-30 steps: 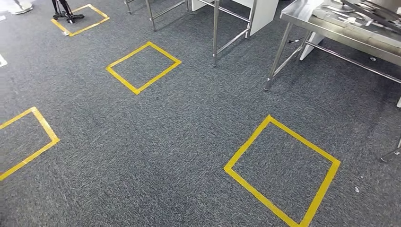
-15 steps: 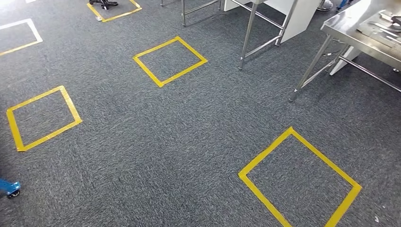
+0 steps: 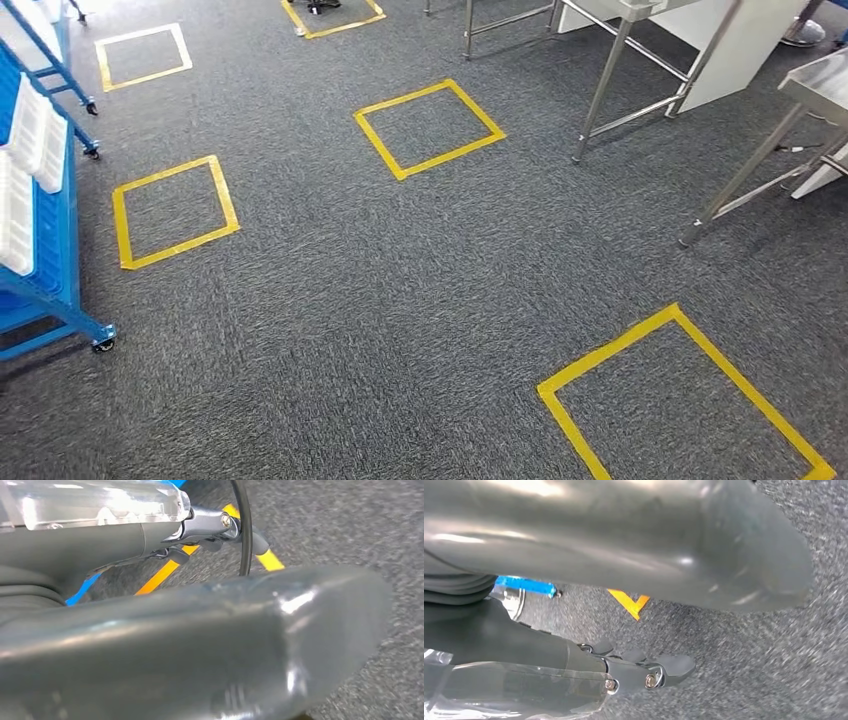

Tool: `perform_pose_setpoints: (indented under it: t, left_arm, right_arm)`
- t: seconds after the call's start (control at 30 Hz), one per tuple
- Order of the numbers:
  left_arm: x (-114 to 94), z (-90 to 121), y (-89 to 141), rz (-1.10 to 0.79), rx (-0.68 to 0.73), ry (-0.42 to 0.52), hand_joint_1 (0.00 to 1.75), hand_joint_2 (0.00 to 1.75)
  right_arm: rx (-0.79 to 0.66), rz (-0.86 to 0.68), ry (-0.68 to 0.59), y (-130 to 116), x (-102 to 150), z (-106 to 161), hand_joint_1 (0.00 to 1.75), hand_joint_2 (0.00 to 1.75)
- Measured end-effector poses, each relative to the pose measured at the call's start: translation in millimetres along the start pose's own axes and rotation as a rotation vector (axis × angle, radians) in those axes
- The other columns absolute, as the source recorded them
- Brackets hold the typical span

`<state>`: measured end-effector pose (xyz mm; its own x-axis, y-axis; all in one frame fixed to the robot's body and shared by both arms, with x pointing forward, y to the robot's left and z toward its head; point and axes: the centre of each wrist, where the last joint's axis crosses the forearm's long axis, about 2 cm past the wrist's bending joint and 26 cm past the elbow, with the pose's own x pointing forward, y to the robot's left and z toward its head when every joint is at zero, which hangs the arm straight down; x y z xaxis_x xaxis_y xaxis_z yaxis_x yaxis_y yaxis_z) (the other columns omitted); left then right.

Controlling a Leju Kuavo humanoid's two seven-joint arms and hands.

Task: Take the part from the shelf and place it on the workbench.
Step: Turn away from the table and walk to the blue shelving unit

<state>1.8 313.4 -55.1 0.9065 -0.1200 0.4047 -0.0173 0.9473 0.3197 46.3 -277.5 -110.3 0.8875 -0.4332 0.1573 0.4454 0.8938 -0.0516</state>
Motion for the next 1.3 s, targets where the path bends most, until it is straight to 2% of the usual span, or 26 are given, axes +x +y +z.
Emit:
perform_pose_setpoints:
  t: [0.43, 0.5, 0.57, 0.63, 0.73, 0.93, 1.3]
  left_arm:
    - [4, 0, -4, -0.005, 0.004, 0.0, 0.0, 0.0]
    - [12, 0, -16, 0.026, 0.051, 0.024, 0.0, 0.0]
    - [29, 1, -41, 0.053, 0.078, 0.037, 0.0, 0.0]
    - [47, 4, -66, 0.032, 0.043, 0.013, 0.0, 0.0]
    - [58, 8, -86, -0.027, -0.022, -0.033, 0.0, 0.0]
    - [60, 14, -97, -0.087, -0.084, -0.07, 0.0, 0.0]
    - [61, 14, -100, -0.134, -0.102, -0.104, 0.0, 0.0]
  right_arm:
    - [0.003, 0.049, -0.024, 2, 3, 0, 0.0, 0.0]
    - [-0.012, 0.045, -0.004, 4, 2, 0, 0.0, 0.0]
    - [-0.022, 0.04, 0.012, 8, 0, 1, 0.0, 0.0]
    - [-0.023, 0.042, 0.02, 10, 0, 1, 0.0, 0.0]
    - [-0.011, 0.052, 0.03, 15, 1, 2, 0.0, 0.0]
    - [0.0, 0.06, 0.046, 18, -1, 3, 0.0, 0.0]
    - [0.034, 0.089, 0.028, 19, 4, 2, 0.0, 0.0]
